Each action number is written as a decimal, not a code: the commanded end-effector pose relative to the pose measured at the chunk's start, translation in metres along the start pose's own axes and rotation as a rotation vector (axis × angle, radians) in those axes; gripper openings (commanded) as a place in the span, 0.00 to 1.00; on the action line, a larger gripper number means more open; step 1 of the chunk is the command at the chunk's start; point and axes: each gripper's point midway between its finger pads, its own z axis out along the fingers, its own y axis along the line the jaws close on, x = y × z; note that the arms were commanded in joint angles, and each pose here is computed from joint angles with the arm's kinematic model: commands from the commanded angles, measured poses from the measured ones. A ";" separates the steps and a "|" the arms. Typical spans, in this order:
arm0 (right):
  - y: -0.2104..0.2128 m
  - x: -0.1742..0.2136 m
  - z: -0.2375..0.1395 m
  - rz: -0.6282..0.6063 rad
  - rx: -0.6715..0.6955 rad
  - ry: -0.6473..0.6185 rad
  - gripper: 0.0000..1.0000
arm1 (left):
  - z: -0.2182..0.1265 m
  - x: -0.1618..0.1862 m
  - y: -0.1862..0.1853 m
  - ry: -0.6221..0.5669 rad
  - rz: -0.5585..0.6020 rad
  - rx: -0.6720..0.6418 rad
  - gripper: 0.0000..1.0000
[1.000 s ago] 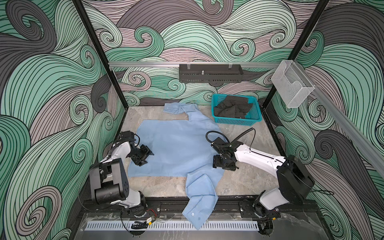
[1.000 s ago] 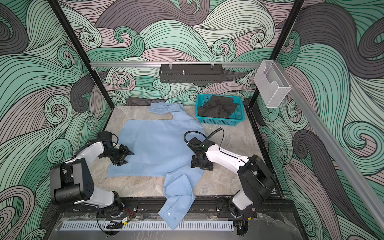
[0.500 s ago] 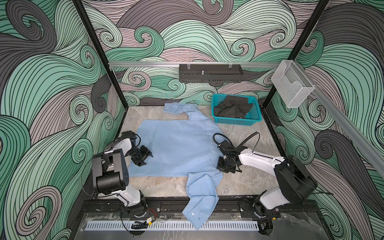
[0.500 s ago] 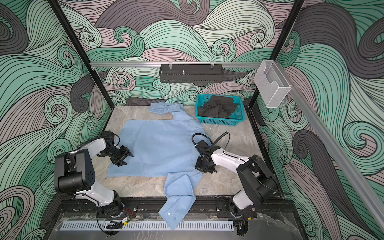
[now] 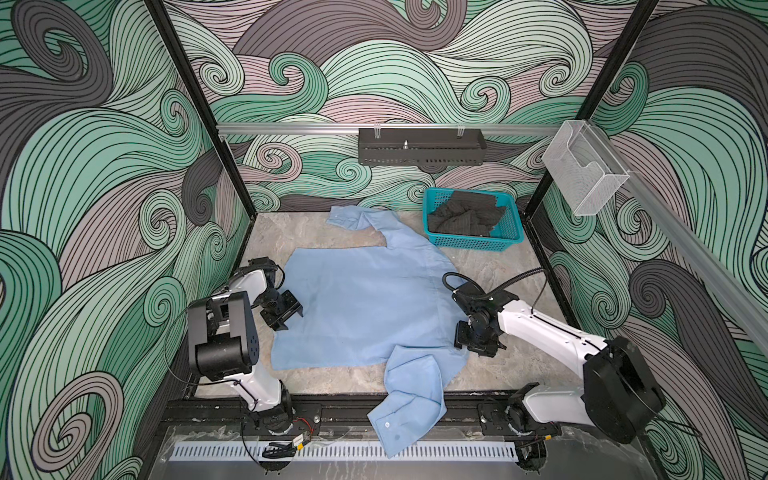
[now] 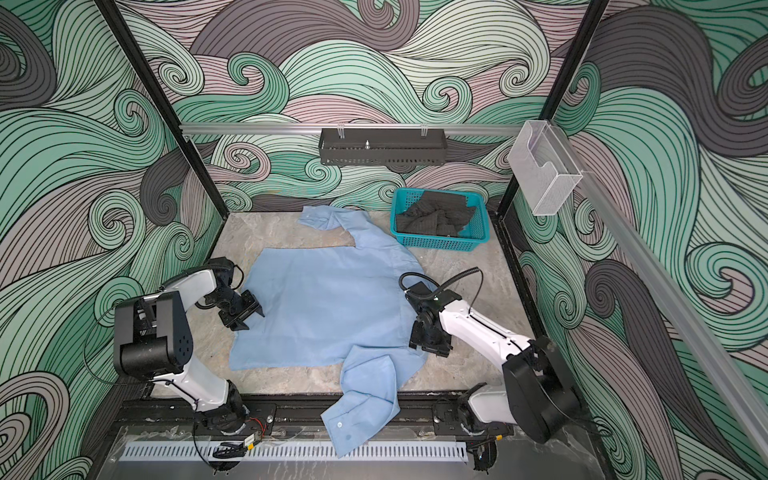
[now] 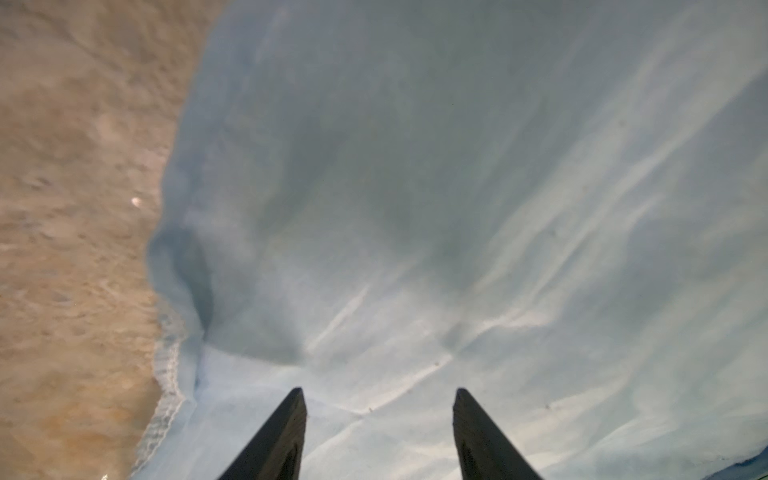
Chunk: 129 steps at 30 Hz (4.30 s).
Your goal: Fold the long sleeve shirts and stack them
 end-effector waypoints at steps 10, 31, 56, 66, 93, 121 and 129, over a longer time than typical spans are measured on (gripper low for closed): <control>0.064 -0.128 -0.038 -0.091 -0.084 -0.191 0.45 | -0.023 -0.040 -0.064 -0.032 0.077 0.046 0.62; -0.036 -0.152 0.058 0.234 -0.005 0.003 0.39 | 0.036 -0.028 -0.087 0.115 0.114 -0.019 0.62; -0.042 -0.158 -0.068 0.156 -0.083 -0.262 0.77 | -0.114 0.007 -0.102 -0.225 0.163 0.154 0.71; -0.020 -0.095 -0.117 0.104 -0.200 -0.330 0.80 | -0.076 0.107 -0.008 -0.272 -0.137 0.221 0.76; 0.022 -0.031 -0.126 -0.085 -0.343 -0.261 0.80 | 0.021 0.079 0.030 -0.434 -0.370 0.160 0.48; 0.067 0.162 -0.056 -0.676 -0.139 -0.108 0.84 | -0.001 0.100 -0.006 -0.310 -0.231 0.301 0.00; 0.061 0.163 -0.031 -0.583 -0.049 -0.082 0.88 | -0.005 0.100 -0.009 -0.305 -0.217 0.303 0.00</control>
